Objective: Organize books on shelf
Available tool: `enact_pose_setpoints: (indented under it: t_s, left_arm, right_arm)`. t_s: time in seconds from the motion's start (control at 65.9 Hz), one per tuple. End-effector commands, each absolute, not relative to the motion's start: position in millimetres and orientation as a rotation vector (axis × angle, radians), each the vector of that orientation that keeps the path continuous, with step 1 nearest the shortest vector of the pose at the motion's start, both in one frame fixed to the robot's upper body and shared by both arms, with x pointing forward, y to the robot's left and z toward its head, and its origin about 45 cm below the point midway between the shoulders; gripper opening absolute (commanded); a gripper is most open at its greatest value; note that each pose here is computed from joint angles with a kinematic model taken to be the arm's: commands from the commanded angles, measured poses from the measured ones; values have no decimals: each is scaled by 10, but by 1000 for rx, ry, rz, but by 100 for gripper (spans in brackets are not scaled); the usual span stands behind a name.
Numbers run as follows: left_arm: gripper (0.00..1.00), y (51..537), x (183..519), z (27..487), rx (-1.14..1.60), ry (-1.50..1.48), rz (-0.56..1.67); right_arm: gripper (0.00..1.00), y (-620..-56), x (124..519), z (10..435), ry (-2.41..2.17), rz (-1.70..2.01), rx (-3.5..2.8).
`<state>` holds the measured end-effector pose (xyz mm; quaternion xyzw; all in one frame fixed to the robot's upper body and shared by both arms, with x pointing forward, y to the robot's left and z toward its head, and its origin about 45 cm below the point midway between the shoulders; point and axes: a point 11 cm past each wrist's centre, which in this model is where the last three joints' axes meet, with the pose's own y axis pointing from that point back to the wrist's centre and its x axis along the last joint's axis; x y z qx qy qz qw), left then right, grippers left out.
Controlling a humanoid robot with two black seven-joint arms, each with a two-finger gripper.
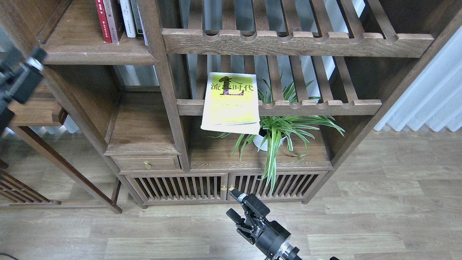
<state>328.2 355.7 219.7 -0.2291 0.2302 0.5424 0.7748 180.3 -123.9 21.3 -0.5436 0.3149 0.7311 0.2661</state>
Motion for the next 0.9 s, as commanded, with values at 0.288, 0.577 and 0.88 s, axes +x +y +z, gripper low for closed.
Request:
enact_pose_setpoints:
  t_s: [0.288, 0.577, 0.88]
  left_arm:
    - [99, 3609, 2378, 1026, -595, 924, 1342]
    - [100, 3885, 1912, 487, -641, 1115, 1501]
    - [100, 4025, 1385, 102, -567, 1234, 1625]
  right_arm:
    - [99, -859, 2164, 313, 812, 1968, -1783]
    - [99, -794, 2213, 268, 827, 1960, -1944]
    - [99, -804, 2522, 511, 810, 1844, -1941]
